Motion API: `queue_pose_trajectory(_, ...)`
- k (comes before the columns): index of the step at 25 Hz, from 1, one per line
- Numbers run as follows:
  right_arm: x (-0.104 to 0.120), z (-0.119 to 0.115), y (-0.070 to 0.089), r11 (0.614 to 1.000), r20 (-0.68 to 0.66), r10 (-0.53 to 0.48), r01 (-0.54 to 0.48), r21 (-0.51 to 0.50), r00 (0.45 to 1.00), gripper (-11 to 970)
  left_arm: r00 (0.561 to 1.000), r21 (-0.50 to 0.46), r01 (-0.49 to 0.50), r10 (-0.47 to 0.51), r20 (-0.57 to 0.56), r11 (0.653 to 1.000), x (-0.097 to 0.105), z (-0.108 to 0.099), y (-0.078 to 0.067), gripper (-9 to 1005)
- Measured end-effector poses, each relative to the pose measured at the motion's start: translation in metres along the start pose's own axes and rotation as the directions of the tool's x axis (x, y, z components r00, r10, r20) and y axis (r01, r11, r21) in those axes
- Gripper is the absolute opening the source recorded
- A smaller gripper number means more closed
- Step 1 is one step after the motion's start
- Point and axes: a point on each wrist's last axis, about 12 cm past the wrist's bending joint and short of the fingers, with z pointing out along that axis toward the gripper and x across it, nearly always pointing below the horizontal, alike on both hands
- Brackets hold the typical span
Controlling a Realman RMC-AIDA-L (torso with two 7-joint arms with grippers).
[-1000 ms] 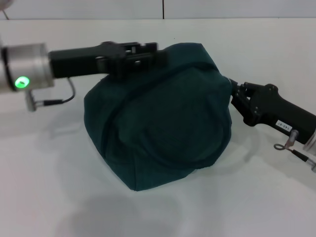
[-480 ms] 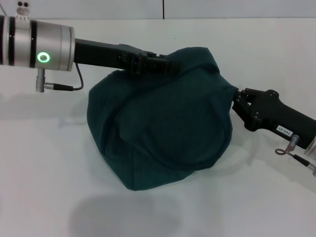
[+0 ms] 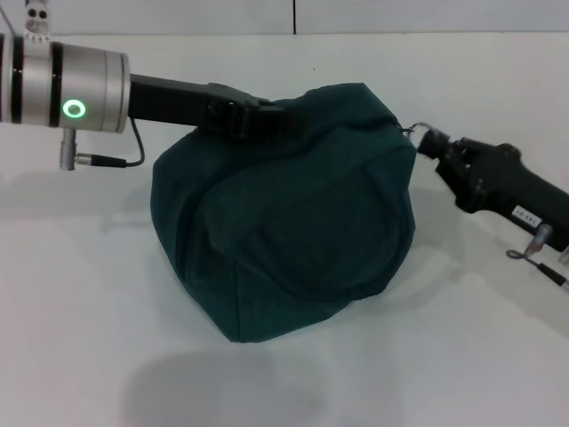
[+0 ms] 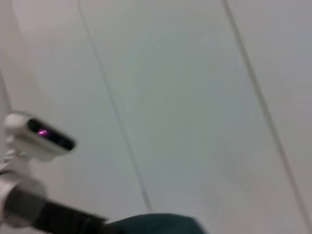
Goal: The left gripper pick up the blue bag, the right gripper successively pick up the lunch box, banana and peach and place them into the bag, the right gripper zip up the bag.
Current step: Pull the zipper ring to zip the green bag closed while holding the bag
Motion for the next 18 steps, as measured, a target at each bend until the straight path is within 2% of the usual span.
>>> queue_pose_trajectory(6, 0.004, -0.004, -0.011, 0.996, -0.021, 0.003, -0.001, 0.089, 1.000, 17, 1.000, -0.004, -0.001, 0.001, -0.001, 1.000, 0.001, -0.002, 0.001, 55)
queue_pose_trajectory(18, 0.011, 0.004, -0.019, 0.990, -0.116, -0.007, 0.023, 0.139, 0.993, 17, 1.000, 0.001, -0.014, 0.014, -0.007, 1.000, -0.002, -0.001, 0.000, 67)
